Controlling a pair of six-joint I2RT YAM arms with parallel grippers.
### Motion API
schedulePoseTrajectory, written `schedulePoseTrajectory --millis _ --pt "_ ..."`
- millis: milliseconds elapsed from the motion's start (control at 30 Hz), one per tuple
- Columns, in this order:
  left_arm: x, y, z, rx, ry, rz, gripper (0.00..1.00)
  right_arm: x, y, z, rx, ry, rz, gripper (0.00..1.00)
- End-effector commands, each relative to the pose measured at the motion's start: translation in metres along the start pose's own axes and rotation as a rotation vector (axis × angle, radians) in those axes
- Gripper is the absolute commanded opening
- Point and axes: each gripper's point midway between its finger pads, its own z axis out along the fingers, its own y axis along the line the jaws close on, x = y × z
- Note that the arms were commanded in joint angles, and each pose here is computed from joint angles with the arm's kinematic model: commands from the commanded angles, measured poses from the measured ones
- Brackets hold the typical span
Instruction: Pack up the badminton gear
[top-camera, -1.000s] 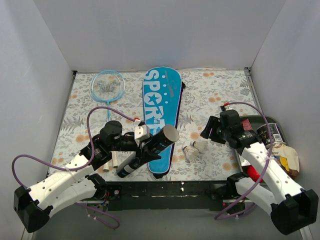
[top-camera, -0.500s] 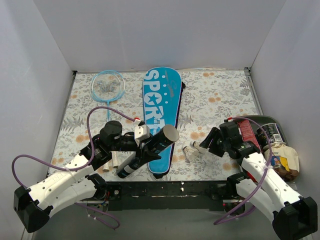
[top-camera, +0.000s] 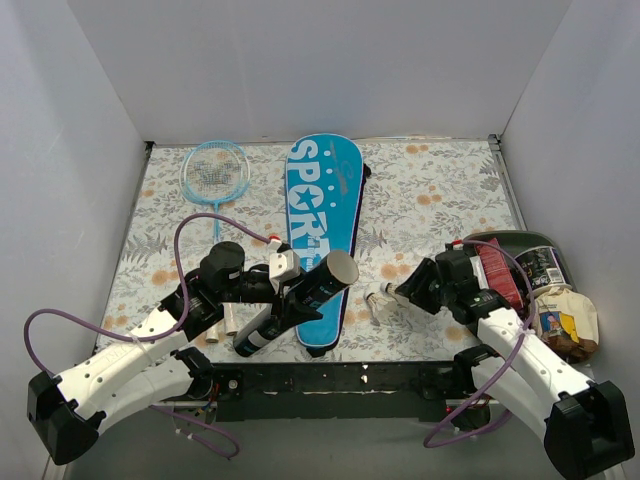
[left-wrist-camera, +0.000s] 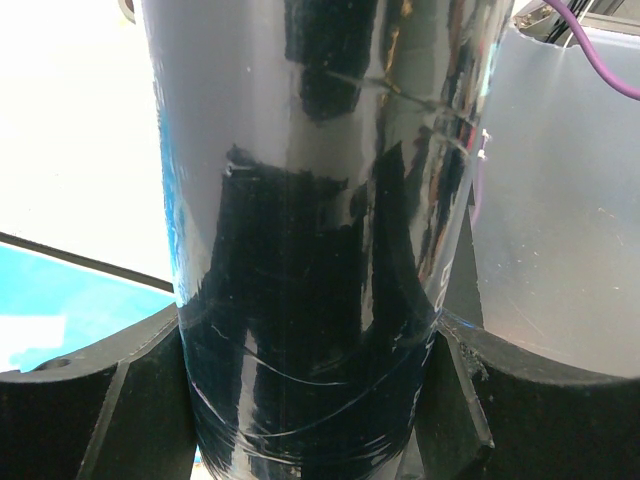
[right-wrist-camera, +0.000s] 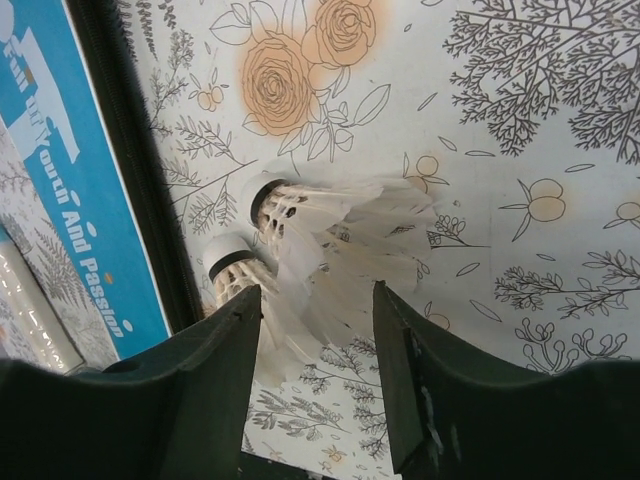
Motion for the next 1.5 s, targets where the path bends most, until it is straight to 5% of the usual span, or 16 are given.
schedulePoseTrajectory --millis 0,433,733,767,967,1167,1467 --pt "-0.011 -0.004 0.0 0.015 -0.038 0.027 0.22 -0.006 0.009 0.01 -0.057 -0.04 0.016 0.55" --pt "-0.009 -0.005 0.001 0.02 -0.034 0.025 0.22 -0.028 0.018 0.008 -0.139 -0.187 -0.018 0.41" --pt "-0.008 -0.005 0.001 0.02 -0.031 0.023 0.22 -0.021 0.017 0.015 -0.171 -0.171 -0.031 0.12" --pt "-0.008 -0.005 0.001 0.021 -0.031 0.023 0.22 -0.021 0.018 0.015 -0.173 -0.172 -0.035 0.02" --pt "-0.008 -0.005 0.001 0.02 -0.031 0.023 0.22 -0.041 0.037 -0.009 -0.197 -0.228 -0.098 0.01" --pt "-0.006 -0.003 0.003 0.015 -0.022 0.016 0.21 -0.096 0.089 -0.088 -0.21 -0.373 -0.293 0.01" --pt "-0.001 -0.004 0.008 0.028 -0.001 0.005 0.2 -0.11 0.161 -0.172 -0.333 -0.289 -0.625 0.01"
